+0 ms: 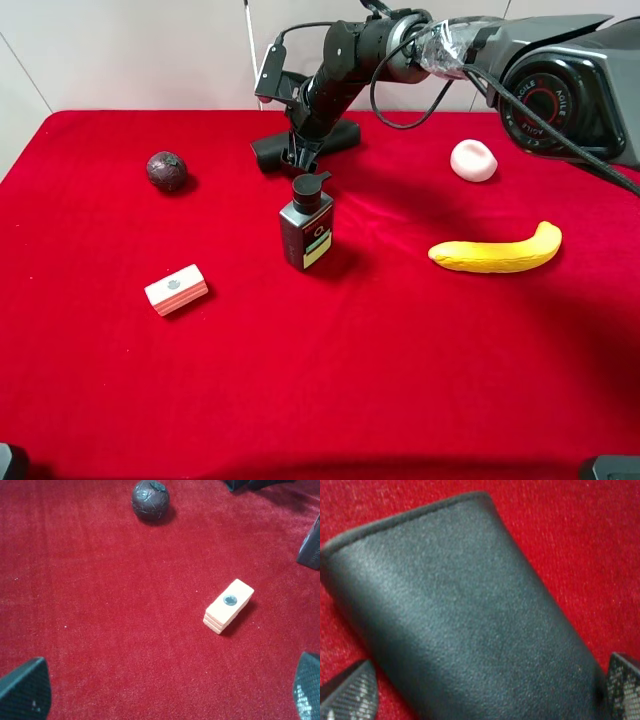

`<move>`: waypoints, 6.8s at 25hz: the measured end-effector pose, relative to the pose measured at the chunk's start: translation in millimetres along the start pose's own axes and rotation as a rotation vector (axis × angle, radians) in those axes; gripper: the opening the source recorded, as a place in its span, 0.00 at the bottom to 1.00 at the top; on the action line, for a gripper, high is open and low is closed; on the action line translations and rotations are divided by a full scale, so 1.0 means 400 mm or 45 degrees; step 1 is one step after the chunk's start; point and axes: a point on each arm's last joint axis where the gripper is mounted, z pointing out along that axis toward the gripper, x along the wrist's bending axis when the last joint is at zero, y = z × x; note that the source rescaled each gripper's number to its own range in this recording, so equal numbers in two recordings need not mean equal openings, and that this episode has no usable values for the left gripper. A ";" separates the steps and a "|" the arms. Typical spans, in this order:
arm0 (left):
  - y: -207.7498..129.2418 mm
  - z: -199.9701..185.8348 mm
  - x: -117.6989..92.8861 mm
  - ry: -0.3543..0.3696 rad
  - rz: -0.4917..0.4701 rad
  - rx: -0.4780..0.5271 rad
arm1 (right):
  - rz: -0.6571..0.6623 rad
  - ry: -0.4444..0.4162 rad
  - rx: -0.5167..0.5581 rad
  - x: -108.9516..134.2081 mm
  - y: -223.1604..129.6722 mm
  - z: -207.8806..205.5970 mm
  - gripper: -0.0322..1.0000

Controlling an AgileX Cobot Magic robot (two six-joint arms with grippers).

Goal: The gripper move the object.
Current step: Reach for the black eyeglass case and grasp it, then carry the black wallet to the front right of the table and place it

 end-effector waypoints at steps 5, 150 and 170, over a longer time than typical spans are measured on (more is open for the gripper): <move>0.000 0.000 0.000 0.000 0.000 0.000 | 0.005 0.000 -0.004 0.000 0.000 0.001 0.98; 0.000 0.000 0.000 0.003 0.001 0.000 | 0.202 0.052 0.045 0.441 -0.203 -0.772 0.05; 0.000 0.000 0.000 0.003 0.001 0.000 | 0.322 0.163 0.142 0.513 -0.288 -0.630 0.03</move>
